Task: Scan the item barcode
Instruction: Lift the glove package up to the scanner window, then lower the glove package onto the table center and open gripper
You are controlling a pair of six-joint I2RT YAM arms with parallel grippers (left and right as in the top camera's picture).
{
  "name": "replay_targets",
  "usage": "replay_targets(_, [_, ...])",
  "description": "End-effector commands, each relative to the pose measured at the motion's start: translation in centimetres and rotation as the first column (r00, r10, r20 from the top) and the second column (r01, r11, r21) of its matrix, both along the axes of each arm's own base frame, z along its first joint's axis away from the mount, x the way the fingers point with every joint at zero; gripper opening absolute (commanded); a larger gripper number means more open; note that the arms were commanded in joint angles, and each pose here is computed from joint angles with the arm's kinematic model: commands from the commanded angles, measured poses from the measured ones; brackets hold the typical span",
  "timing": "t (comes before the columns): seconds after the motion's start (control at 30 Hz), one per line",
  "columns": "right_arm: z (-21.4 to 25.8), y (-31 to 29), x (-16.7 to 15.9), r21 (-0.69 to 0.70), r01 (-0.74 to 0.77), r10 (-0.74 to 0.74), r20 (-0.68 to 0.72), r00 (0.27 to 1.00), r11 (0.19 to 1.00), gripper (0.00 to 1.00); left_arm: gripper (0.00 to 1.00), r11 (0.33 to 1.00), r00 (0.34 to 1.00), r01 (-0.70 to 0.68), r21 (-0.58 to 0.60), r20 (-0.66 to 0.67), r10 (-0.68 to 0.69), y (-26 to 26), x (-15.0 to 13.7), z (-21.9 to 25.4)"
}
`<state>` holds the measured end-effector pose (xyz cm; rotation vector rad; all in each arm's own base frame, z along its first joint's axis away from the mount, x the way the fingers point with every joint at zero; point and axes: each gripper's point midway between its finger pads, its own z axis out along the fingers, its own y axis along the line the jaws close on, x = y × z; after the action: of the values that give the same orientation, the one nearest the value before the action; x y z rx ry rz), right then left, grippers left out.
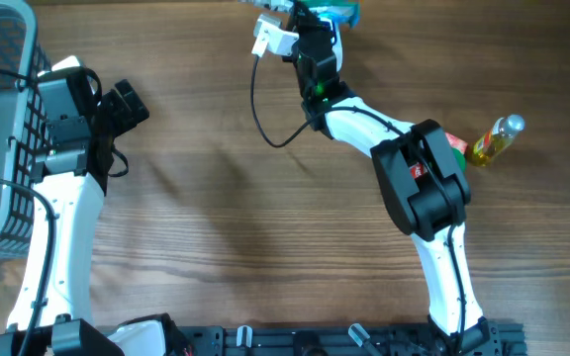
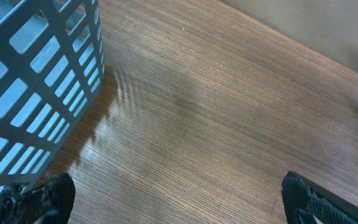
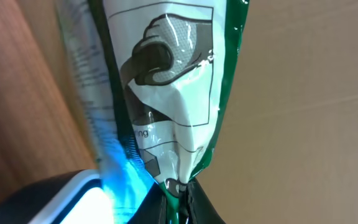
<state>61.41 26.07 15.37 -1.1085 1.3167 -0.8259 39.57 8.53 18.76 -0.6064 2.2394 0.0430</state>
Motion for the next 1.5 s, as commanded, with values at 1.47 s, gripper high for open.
replay_targets(1.47, [-2.4,-5.3,-25.7,0.151,0.749,0.016,-0.983,0.184,0.645,0.11,1.00,1.000,1.000,-0.001,0.013,0.019,0.001,0.2,0.1,0.8])
